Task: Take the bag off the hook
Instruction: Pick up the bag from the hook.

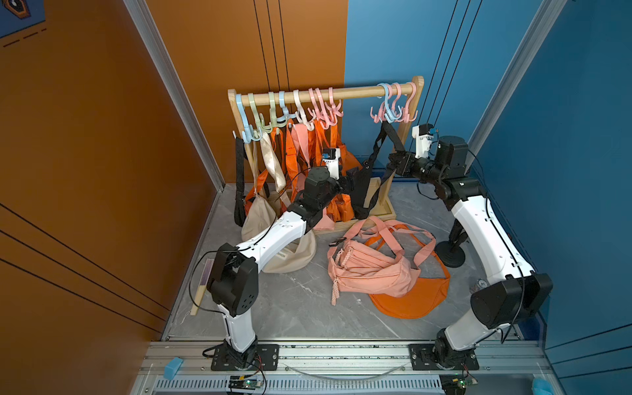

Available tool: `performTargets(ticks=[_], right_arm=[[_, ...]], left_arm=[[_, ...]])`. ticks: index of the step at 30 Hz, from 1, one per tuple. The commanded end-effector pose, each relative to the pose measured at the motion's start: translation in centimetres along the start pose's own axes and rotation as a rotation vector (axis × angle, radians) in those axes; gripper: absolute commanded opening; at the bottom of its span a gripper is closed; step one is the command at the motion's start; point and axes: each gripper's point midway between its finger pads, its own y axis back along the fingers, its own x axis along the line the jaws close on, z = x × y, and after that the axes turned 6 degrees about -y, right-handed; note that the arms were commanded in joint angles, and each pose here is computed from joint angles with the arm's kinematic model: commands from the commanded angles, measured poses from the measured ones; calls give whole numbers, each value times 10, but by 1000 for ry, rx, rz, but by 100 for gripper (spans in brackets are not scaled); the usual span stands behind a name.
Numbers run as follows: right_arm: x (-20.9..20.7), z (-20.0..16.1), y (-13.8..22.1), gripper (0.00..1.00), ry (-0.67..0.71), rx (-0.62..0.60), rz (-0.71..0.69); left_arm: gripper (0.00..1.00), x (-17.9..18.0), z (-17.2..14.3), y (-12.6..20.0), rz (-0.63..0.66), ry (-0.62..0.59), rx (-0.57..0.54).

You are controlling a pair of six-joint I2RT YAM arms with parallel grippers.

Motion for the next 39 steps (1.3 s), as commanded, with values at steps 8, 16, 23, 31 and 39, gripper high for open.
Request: performTargets(ticks=[8, 16, 23, 31, 39], right_arm=[[15, -12, 24, 0, -45, 7, 122], [20, -18, 28, 0, -80, 3, 160], [24, -24, 34, 0, -104, -5, 176], [31, -34, 36, 0, -104, 18, 183], [35, -38, 32, 0, -100, 33, 189]], left_arm=[[70, -53, 22, -61, -211, -131, -176], [72, -85, 23, -78, -302, -171, -271], [74, -74, 34, -93, -204, -188, -338], [74, -62, 46, -98, -74, -269, -400], [75, -43, 48, -94, 66, -326, -424]])
